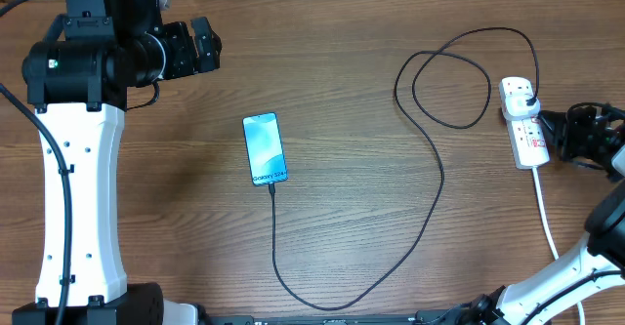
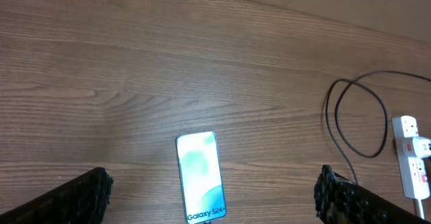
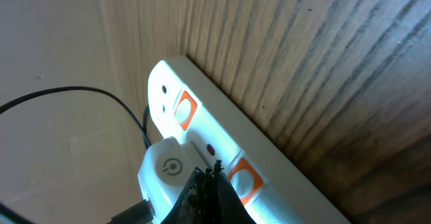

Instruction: Plug charger to phone and switch on socket

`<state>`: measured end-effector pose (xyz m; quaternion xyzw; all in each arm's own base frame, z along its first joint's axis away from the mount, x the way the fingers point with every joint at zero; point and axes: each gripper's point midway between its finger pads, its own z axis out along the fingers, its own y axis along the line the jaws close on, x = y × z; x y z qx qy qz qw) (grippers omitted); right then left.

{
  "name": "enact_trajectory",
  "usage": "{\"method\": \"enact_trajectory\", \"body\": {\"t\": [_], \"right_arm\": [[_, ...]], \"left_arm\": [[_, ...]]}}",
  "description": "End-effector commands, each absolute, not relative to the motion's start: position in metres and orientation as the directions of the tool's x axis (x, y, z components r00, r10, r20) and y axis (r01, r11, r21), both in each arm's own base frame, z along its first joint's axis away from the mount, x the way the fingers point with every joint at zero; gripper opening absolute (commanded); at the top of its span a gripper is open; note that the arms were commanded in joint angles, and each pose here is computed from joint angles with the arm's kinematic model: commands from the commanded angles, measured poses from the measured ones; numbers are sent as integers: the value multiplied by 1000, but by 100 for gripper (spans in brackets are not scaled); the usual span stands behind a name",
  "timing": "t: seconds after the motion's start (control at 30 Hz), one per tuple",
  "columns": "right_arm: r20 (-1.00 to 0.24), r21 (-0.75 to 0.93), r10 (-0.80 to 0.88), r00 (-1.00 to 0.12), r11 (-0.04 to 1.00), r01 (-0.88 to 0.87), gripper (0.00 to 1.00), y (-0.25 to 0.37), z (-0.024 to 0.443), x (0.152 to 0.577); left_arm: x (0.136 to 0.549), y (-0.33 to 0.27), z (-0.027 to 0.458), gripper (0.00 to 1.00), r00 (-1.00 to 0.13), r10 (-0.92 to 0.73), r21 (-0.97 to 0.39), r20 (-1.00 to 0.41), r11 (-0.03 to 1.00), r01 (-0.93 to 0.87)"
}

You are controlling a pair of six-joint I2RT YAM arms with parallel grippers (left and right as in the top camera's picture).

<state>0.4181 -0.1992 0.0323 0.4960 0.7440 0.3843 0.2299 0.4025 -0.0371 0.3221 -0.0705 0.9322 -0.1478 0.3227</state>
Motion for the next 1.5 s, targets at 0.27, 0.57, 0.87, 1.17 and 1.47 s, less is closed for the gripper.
{"method": "enact_trajectory", "body": {"t": [0.27, 0.57, 0.87, 1.17, 1.47], "right_arm": [[72, 781, 915, -398, 197, 593, 4, -187, 22, 419], [92, 770, 914, -395, 186, 610, 4, -183, 14, 413], [113, 762, 912, -394, 175, 624, 4, -180, 12, 410], [132, 736, 916, -379, 166, 656, 4, -176, 1, 400], [129, 726, 919, -373, 169, 667, 4, -172, -12, 392]], "left_arm": [[405, -36, 324, 100, -776, -211, -305, -594, 952, -25], [405, -36, 324, 100, -776, -211, -305, -594, 952, -25], [405, -36, 324, 99, -776, -211, -305, -594, 952, -25], [405, -36, 324, 100, -776, -211, -305, -594, 952, -25], [405, -36, 324, 100, -776, -211, -305, -594, 952, -25]]}}
